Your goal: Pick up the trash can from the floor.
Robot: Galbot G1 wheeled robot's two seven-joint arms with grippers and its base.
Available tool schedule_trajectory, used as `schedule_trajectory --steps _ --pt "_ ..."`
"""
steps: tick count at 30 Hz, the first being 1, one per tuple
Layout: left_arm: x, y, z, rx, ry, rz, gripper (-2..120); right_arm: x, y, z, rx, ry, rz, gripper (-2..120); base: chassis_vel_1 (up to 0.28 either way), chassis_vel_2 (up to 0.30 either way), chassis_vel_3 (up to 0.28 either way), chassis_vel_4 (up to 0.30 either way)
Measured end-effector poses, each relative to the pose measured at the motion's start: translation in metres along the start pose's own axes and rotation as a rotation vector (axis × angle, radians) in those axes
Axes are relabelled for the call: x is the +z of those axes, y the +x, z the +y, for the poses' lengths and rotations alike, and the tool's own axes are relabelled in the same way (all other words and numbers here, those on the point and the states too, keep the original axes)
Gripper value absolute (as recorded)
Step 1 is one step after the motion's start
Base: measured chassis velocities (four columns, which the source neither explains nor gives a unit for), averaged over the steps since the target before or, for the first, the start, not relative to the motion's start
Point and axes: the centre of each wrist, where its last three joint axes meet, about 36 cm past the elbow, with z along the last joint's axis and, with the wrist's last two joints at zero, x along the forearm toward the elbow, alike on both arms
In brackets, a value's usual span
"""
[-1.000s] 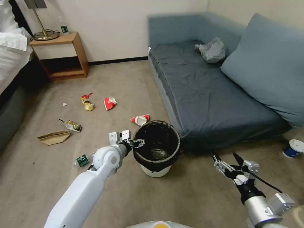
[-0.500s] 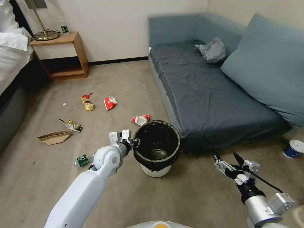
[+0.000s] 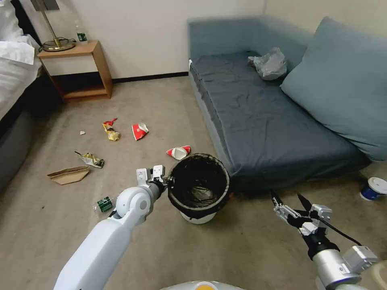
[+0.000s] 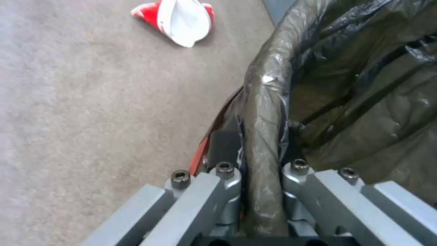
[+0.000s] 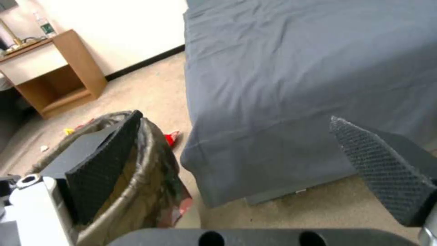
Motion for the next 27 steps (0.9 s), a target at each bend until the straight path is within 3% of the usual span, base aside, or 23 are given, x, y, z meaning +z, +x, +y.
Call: schedule_trajectory --steps 15,27 --pt "-0.011 0.077 0.022 -0.020 -0.003 -0.094 3 -0.008 0.003 0.015 -0.029 0.008 -0.019 100 0.000 0.000 0.000 0.000" --pt "-0.017 0.116 0.024 -0.010 0.004 -0.143 3 -0.010 0.004 0.026 -0.052 0.009 -0.027 100 0.000 0.000 0.000 0.000"
